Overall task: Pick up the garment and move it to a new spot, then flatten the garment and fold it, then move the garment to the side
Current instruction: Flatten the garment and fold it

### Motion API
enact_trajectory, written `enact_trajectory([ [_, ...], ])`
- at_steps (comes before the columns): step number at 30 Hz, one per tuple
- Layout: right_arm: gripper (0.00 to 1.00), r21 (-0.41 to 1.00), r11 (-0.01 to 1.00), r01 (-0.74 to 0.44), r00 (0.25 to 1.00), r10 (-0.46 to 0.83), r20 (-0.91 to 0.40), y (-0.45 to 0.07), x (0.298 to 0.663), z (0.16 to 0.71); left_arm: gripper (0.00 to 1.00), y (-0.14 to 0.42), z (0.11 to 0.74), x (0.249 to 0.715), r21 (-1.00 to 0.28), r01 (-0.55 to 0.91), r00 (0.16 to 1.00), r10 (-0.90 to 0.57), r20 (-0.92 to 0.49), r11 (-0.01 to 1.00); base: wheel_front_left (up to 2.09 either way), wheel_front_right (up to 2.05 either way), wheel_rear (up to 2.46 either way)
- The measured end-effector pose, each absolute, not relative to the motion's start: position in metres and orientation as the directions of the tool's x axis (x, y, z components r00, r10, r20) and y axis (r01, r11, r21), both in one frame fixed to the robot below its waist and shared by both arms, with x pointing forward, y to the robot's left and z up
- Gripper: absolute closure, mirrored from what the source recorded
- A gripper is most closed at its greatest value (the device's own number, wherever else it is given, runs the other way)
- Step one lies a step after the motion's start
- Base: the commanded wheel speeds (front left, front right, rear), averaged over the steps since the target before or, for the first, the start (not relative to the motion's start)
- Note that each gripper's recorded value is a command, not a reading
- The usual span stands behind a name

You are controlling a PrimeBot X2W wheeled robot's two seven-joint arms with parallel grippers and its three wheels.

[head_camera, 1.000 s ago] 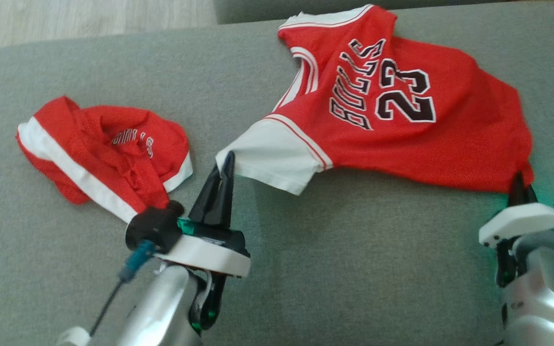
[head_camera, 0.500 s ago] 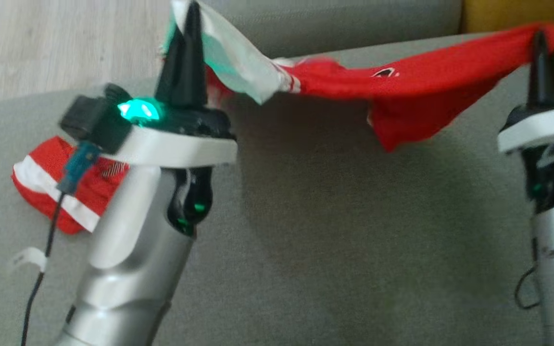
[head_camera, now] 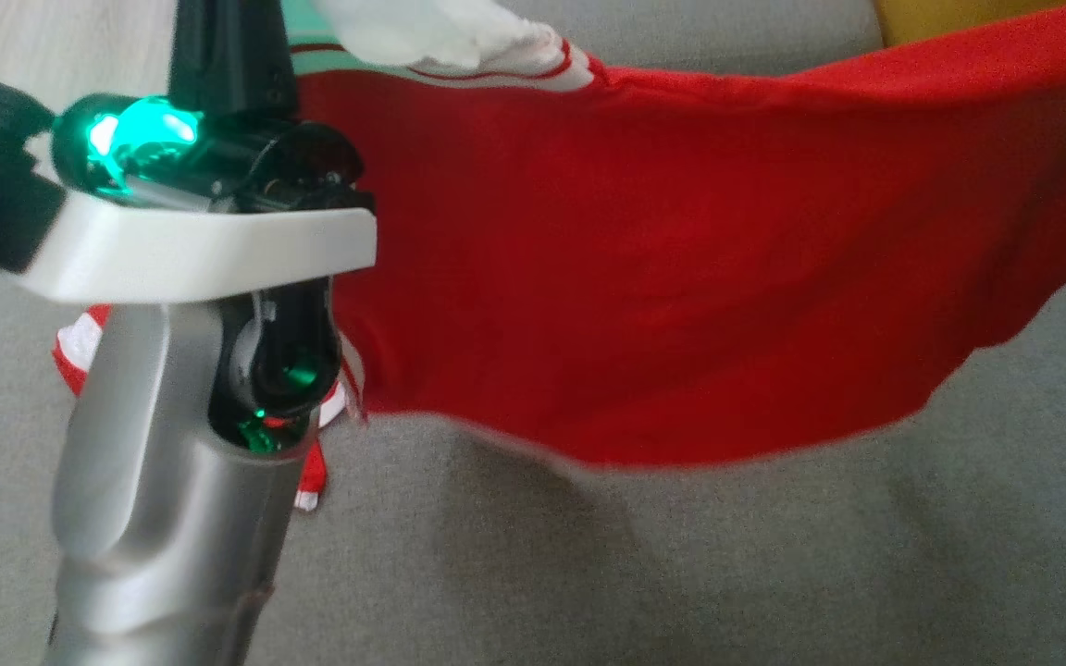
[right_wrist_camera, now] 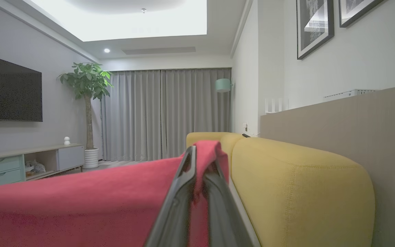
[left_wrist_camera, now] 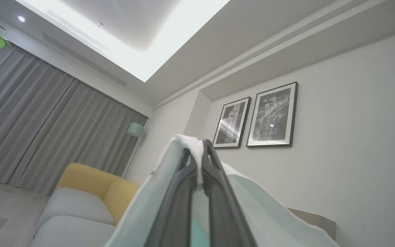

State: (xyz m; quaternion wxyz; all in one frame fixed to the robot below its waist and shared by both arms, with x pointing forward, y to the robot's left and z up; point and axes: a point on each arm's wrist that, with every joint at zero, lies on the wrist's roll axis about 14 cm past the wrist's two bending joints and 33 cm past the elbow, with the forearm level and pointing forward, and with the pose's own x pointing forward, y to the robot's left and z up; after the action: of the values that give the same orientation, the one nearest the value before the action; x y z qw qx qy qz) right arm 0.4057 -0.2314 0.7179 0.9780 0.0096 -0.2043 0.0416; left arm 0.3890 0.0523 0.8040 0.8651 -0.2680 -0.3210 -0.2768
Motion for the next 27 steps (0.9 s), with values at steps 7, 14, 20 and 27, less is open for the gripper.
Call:
enact_trajectory([
  [7, 1.0, 0.023, 0.995, -0.099, 0.945, 0.087, 0.316, -0.224, 0.417, 0.697, 1.0, 0.053, 0.773, 0.424, -0.294, 0.606, 0.729, -0.367, 0.578, 0.74, 0.0, 0.0, 0.0],
  [14, 1.0, 0.096, 0.985, -0.146, 0.97, 0.123, 0.212, -0.209, 0.495, 0.672, 1.0, 0.056, 0.77, 0.518, -0.104, 0.537, 0.75, -0.417, 0.514, 0.837, 0.0, 0.0, 0.0],
  [20, 1.0, 0.071, 0.984, -0.162, 0.962, 0.141, 0.234, -0.199, 0.57, 0.682, 1.0, 0.055, 0.778, 0.589, -0.043, 0.495, 0.742, -0.396, 0.54, 0.868, 0.0, 0.0, 0.0],
  [27, 1.0, 0.112, 0.99, -0.086, 0.935, 0.041, 0.353, -0.213, 0.639, 0.698, 1.0, 0.06, 0.791, 0.641, 0.037, 0.403, 0.701, -0.334, 0.63, 0.915, 0.0, 0.0, 0.0],
])
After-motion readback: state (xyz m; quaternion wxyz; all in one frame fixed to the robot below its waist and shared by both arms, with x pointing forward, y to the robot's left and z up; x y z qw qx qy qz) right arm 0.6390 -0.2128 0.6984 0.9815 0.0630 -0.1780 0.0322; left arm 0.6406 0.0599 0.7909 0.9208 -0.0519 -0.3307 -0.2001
